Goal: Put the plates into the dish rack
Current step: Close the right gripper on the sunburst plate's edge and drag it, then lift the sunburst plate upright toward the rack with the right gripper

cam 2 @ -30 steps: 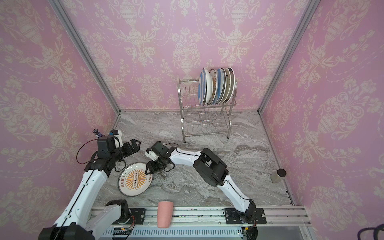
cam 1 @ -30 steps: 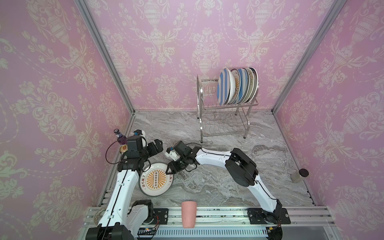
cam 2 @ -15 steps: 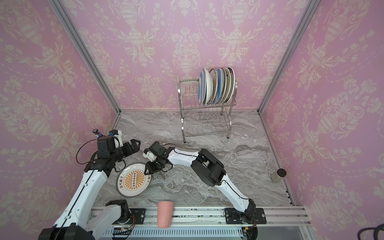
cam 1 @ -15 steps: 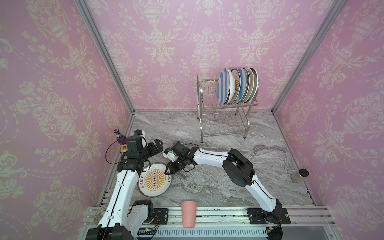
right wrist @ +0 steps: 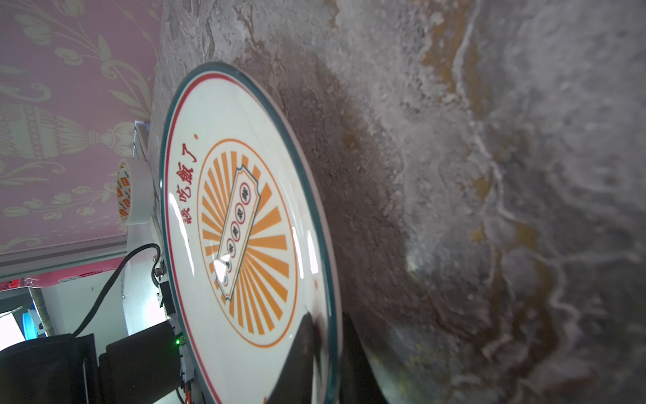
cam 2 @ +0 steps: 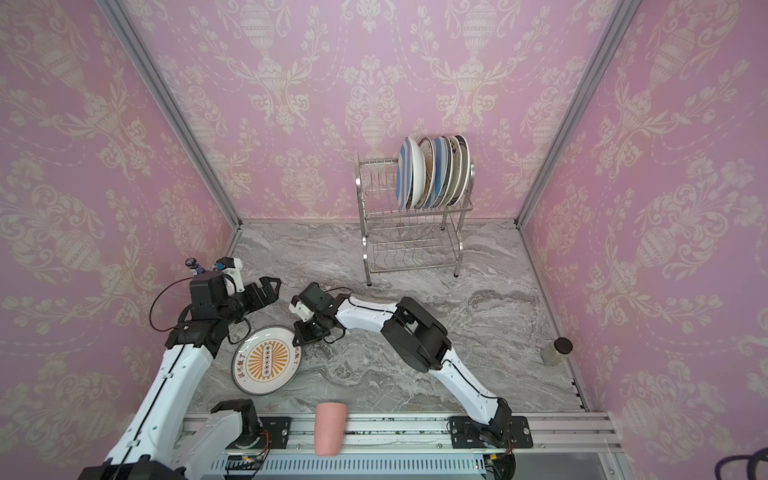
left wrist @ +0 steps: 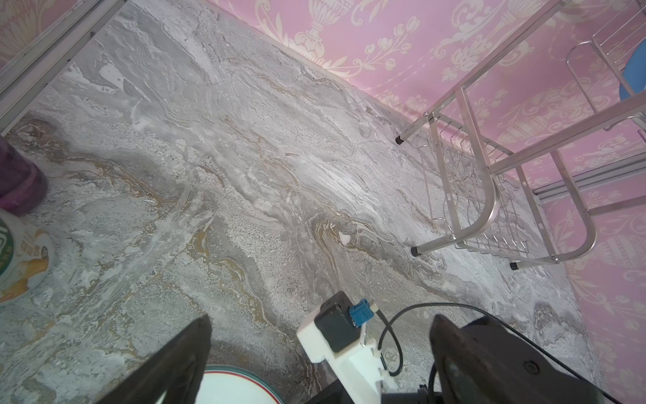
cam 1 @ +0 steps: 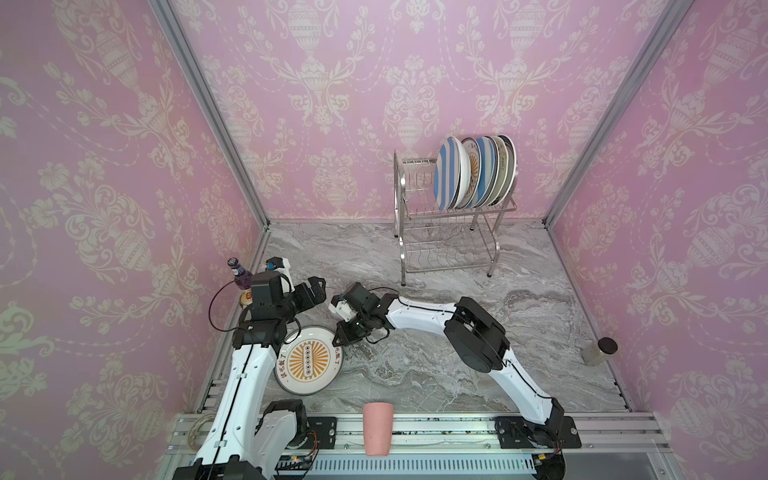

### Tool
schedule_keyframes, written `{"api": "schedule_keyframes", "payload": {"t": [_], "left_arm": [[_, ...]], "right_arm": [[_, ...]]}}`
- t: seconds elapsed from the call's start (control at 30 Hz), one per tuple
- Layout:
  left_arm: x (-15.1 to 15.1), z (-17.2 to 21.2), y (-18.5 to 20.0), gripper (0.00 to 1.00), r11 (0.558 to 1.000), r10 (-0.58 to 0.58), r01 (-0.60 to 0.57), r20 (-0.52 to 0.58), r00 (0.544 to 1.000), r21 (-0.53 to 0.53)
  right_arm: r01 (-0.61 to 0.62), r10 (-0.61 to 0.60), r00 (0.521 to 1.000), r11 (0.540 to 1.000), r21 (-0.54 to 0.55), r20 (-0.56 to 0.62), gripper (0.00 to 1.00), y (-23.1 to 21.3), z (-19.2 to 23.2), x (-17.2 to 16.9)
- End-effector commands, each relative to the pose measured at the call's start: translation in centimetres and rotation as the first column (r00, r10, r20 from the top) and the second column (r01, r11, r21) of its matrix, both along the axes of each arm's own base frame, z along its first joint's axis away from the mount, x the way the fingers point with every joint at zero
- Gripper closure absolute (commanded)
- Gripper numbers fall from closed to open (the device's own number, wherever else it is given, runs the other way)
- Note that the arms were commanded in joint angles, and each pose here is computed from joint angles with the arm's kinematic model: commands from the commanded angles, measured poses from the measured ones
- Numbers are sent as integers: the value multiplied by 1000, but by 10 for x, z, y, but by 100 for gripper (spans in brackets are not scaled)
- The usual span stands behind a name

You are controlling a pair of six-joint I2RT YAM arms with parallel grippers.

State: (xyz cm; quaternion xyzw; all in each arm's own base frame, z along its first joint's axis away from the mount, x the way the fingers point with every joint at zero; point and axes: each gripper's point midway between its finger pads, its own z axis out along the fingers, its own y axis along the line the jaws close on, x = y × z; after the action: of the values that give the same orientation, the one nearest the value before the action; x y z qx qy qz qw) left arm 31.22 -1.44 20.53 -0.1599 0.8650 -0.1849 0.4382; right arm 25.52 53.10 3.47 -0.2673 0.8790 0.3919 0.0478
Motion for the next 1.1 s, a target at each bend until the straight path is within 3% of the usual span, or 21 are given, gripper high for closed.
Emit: {"api": "schedule_keyframes", "payload": {"t": [0.0, 0.2, 0.6, 0.8, 1.07], "left_arm": [[5, 17, -3, 1, 999, -41, 41, 45, 998, 16], [8, 19, -5, 1, 999, -51, 51, 58, 997, 2], [27, 56, -17, 1, 993, -115, 119, 147, 982, -23], [33, 59, -24, 1, 987, -140, 151, 169, 976, -56], [40, 54, -39, 1, 980, -189, 197, 160, 969, -37]], "right_arm": [[64, -60, 997, 994, -91, 43, 92, -18, -17, 9], [128, -124, 989, 990, -57, 76, 100, -29, 2, 23], [253, -235, 947, 966, -57, 221, 100, -86, 59, 64], [349, -314, 895, 936, -57, 315, 100, -133, 87, 80], [430, -328, 803, 897, -102, 498, 100, -180, 132, 86]]}}
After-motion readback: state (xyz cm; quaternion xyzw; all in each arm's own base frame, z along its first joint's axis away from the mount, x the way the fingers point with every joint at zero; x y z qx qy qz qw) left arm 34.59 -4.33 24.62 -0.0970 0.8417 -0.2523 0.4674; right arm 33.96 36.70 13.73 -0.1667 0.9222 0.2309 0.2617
